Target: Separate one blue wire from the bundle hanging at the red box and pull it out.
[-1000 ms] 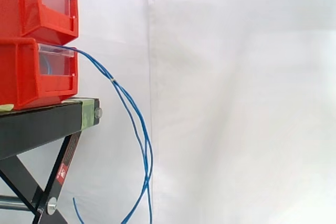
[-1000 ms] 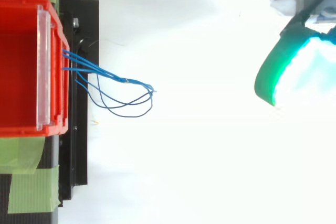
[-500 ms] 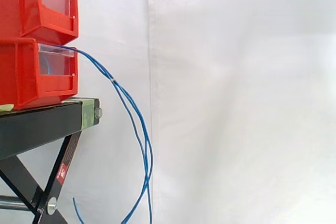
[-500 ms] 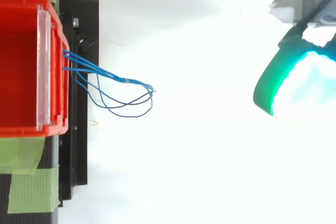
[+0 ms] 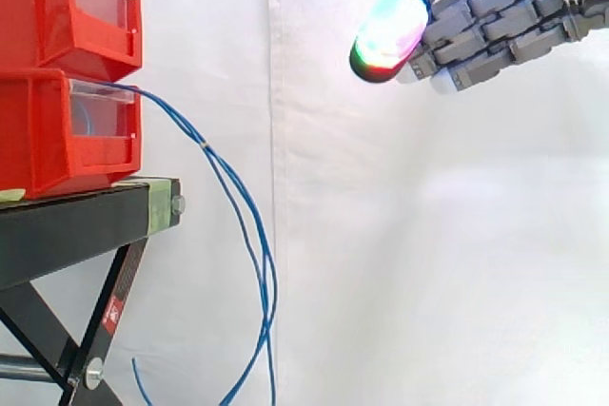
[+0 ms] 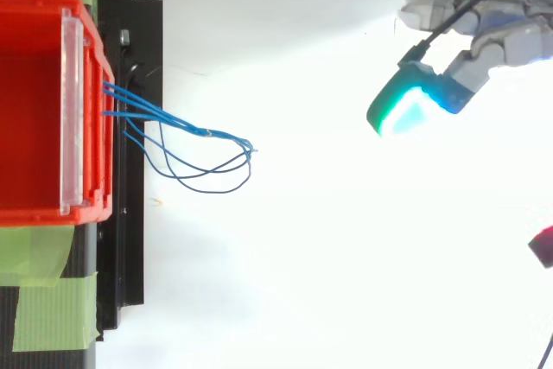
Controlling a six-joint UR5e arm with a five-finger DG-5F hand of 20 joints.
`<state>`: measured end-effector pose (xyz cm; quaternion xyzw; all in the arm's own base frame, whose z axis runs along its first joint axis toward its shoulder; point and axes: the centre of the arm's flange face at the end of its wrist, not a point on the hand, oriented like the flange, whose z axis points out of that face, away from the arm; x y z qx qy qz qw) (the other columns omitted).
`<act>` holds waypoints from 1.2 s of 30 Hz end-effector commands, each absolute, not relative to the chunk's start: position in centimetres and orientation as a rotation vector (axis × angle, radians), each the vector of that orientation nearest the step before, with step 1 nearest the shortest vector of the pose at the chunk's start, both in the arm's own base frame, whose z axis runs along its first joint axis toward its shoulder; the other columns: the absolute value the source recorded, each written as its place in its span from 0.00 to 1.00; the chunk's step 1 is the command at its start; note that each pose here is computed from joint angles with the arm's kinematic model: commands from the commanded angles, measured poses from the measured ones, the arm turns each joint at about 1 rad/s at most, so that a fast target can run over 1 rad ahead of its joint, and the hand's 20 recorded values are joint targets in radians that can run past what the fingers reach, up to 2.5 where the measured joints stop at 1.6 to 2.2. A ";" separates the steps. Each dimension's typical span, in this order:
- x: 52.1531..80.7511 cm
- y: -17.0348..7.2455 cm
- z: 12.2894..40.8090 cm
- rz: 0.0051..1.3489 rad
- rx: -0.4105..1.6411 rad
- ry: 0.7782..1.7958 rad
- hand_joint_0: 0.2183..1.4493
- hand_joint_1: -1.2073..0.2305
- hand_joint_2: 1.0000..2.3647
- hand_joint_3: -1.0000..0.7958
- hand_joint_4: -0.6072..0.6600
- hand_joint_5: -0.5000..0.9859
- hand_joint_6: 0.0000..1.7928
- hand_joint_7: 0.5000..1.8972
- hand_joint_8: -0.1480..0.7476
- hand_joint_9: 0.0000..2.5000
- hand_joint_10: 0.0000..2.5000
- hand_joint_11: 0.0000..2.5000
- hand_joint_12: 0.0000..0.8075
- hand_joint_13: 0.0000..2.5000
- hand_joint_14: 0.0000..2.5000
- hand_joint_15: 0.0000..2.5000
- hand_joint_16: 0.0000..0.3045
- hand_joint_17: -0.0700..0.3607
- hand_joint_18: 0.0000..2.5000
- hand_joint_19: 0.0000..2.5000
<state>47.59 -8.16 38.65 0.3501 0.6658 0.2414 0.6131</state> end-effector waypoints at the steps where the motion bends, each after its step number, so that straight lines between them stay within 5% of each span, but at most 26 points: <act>1: 47.6 -8.0 36.4 0.432 0.655 1.519 0.28 0.38 0.00 0.28 0.65 0.18 0.28 0.19 0.39 0.00 0.00 0.00 0.36 0.00 0.00 0.03 0.18 0.45 0.00 0.02; 11: 47.3 -7.2 31.8 0.409 0.538 1.376 0.28 0.38 0.00 0.28 0.66 0.19 0.28 0.20 0.40 0.00 0.00 0.00 0.36 0.00 0.00 0.03 0.18 0.45 0.00 0.03; 22: 47.6 -6.5 31.6 0.326 0.504 1.351 0.26 0.41 0.00 0.28 0.66 0.19 0.28 0.20 0.41 0.00 0.00 0.00 0.37 0.00 0.00 0.03 0.19 0.46 0.00 0.03; 29: 49.7 -6.2 26.9 0.301 0.513 1.393 0.25 0.42 0.00 0.28 0.66 0.19 0.28 0.20 0.42 0.00 0.00 0.00 0.37 0.00 0.00 0.03 0.19 0.46 0.00 0.04; 36: 52.4 -5.6 24.9 0.384 0.532 1.250 0.25 0.43 0.00 0.28 0.66 0.19 0.28 0.20 0.43 0.00 0.00 0.00 0.38 0.00 0.00 0.03 0.19 0.47 0.00 0.04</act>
